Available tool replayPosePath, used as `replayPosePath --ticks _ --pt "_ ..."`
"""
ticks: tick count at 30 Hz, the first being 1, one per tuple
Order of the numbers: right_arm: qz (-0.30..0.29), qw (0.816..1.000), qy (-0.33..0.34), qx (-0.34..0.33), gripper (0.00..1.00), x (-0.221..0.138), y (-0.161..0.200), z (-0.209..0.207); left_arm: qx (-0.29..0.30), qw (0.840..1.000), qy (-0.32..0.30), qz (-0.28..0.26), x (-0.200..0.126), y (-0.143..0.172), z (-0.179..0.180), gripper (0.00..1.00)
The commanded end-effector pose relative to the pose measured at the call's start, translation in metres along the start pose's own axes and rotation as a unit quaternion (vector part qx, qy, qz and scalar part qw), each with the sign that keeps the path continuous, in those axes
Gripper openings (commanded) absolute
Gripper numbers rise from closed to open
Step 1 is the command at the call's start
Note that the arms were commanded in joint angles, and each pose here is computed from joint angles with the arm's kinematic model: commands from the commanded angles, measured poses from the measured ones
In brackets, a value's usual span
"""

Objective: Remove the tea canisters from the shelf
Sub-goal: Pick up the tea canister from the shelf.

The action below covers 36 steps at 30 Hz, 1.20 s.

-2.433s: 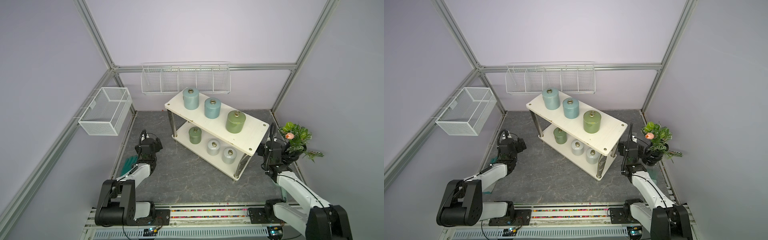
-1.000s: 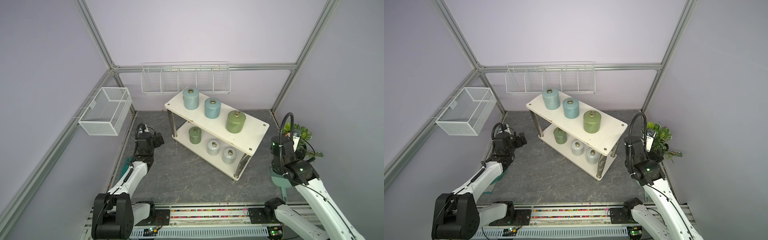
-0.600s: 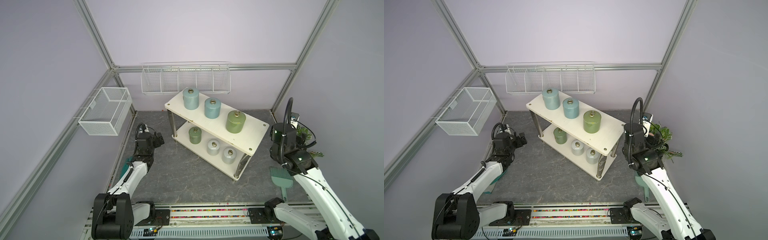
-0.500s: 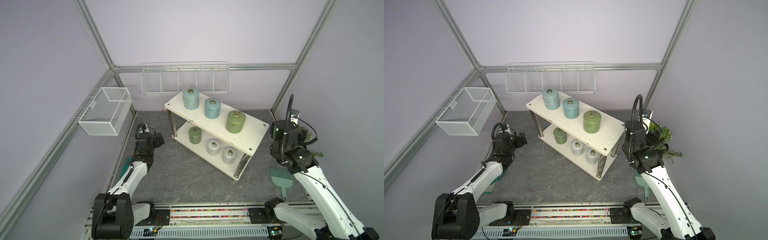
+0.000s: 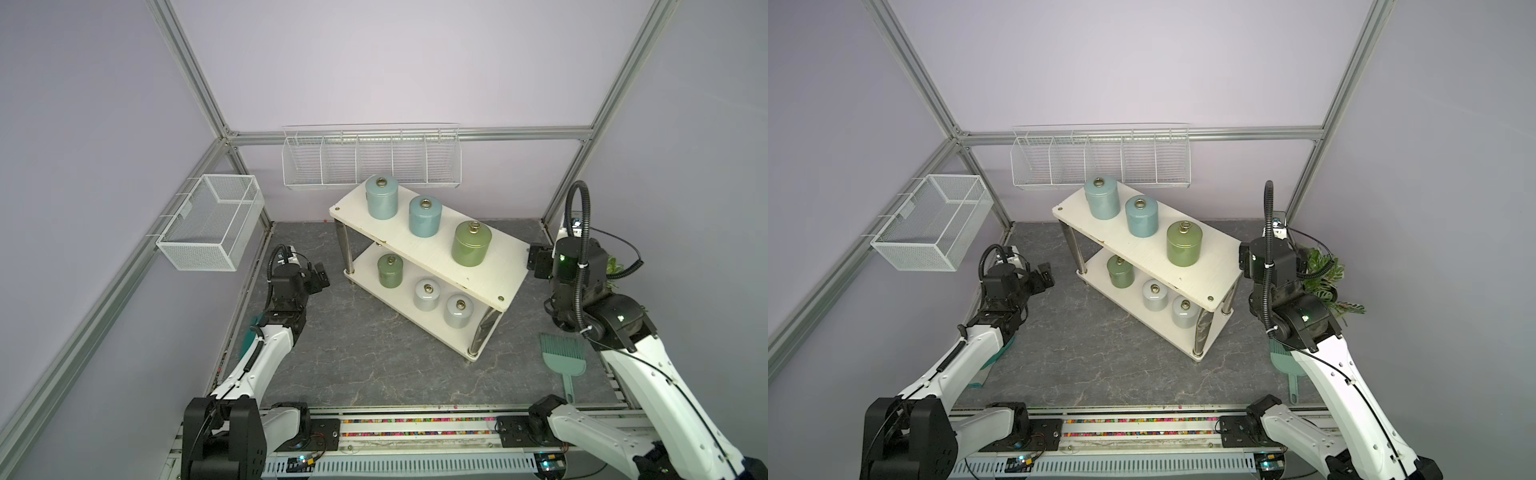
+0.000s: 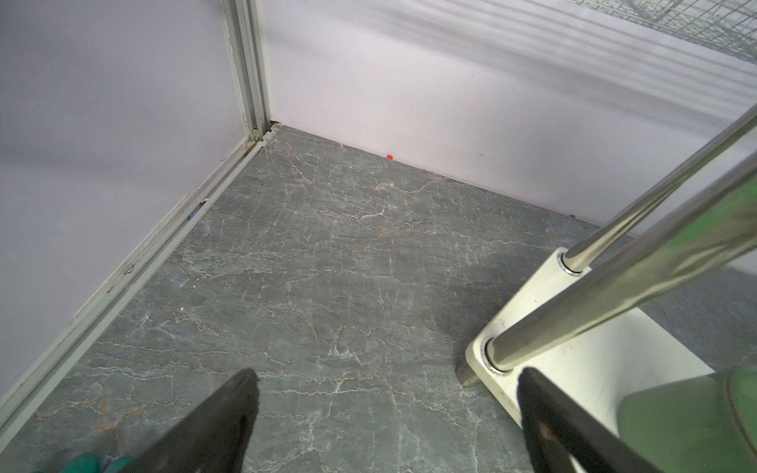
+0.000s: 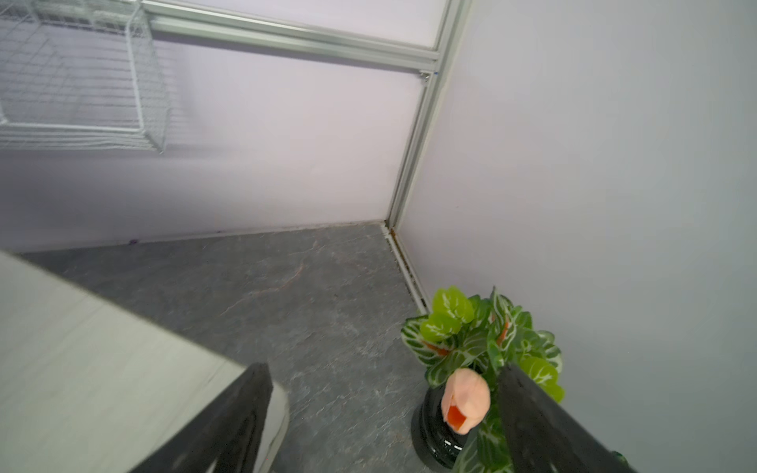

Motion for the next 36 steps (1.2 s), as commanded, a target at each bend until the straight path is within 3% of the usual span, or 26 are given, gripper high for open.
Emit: replayPosePath --ticks 1,7,23,36 --pt "0.032 0.999 -0.043 0.007 0.89 -0.012 0.016 0.01 -0.01 1.0 0.02 -0.011 -0.003 -0.013 -0.01 1.0" --pt "0.034 0.997 -0.067 0.01 0.89 -0.023 0.023 0.017 -0.01 1.0 0.029 -0.006 -0.001 -0.012 -0.013 1.0" --pt "0.001 0.974 -0.226 -0.017 0.89 -0.054 0.014 0.079 -0.01 0.999 0.038 -0.008 -0.003 -0.016 -0.018 1.0" --pt "-0.024 0.936 -0.35 -0.018 0.89 -0.072 0.015 0.121 -0.012 0.999 0.043 -0.006 -0.001 -0.014 -0.02 1.0"
Point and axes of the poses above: each gripper's point midway between its finger pads, its own x axis out along the fingers, its own z axis along the line the jaws close on, y = z × x, the point moved 1 cm from there along -x, back along the fingers, and after that the axes turned 2 degrees about x, right-handed, at the moved point
